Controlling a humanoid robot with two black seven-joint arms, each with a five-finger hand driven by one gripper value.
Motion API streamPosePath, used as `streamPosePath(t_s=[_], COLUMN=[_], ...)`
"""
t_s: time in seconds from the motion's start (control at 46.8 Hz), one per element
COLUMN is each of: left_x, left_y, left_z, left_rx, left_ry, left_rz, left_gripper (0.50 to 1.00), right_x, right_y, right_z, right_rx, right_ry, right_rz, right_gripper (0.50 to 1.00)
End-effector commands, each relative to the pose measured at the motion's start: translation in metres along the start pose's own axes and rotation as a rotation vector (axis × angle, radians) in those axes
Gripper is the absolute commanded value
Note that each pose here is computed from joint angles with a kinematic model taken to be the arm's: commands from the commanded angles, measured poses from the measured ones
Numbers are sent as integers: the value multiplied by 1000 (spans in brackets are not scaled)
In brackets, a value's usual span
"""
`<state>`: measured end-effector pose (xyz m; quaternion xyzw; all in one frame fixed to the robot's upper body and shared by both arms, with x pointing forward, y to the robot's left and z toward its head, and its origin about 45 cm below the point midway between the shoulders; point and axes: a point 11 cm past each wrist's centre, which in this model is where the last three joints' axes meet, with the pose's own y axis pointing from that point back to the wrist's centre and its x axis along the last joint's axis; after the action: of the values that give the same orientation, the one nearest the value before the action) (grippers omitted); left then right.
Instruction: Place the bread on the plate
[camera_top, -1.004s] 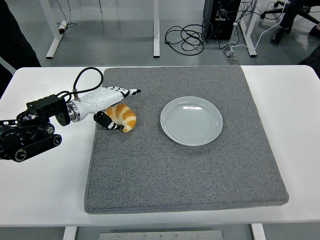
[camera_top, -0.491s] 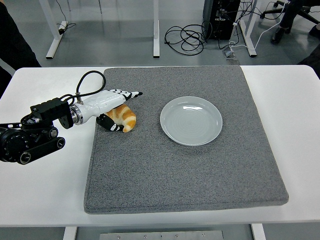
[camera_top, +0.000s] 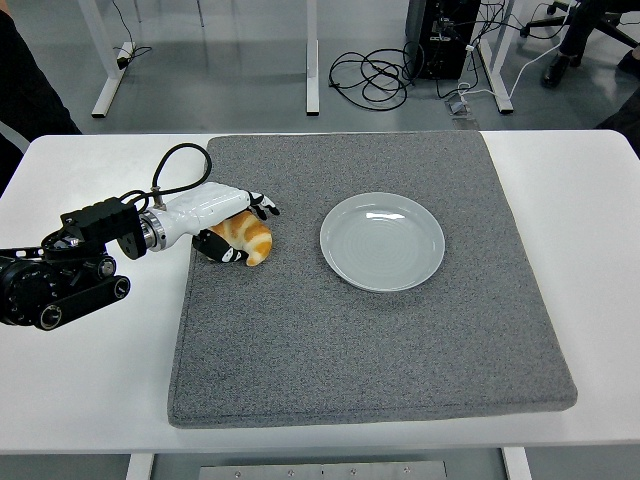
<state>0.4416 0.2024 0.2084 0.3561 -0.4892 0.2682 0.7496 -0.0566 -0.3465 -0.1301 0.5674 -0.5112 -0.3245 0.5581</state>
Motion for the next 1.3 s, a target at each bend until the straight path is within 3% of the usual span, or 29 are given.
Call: streamPosePath(t_s=[0.0, 0.214, 0.641, 0.919, 1.09, 1.282], left_x=[1, 5, 20, 122, 195, 228], left_y=[0, -1, -4, -13, -8, -3], left_z=[0, 6, 9, 31, 52, 64], left_rx=[-1, -51, -63, -103, -125, -136], left_ry=[1, -5, -20, -133, -202, -239], left_rz=[1, 8, 35, 183, 285, 307], left_gripper=[500, 500, 500, 500, 500, 500], right_x=[0, 0, 0, 0, 0, 0], right_y=[0, 0, 0, 0, 0, 0], right_z=[0, 0, 0, 0, 0, 0], right_rx=[1, 1, 1, 1, 1, -1], right_ry=[0, 0, 2, 0, 0, 0], right_rz=[0, 1, 1, 1, 1, -1], right_gripper=[1000, 1000, 1000, 1000, 1000, 1000])
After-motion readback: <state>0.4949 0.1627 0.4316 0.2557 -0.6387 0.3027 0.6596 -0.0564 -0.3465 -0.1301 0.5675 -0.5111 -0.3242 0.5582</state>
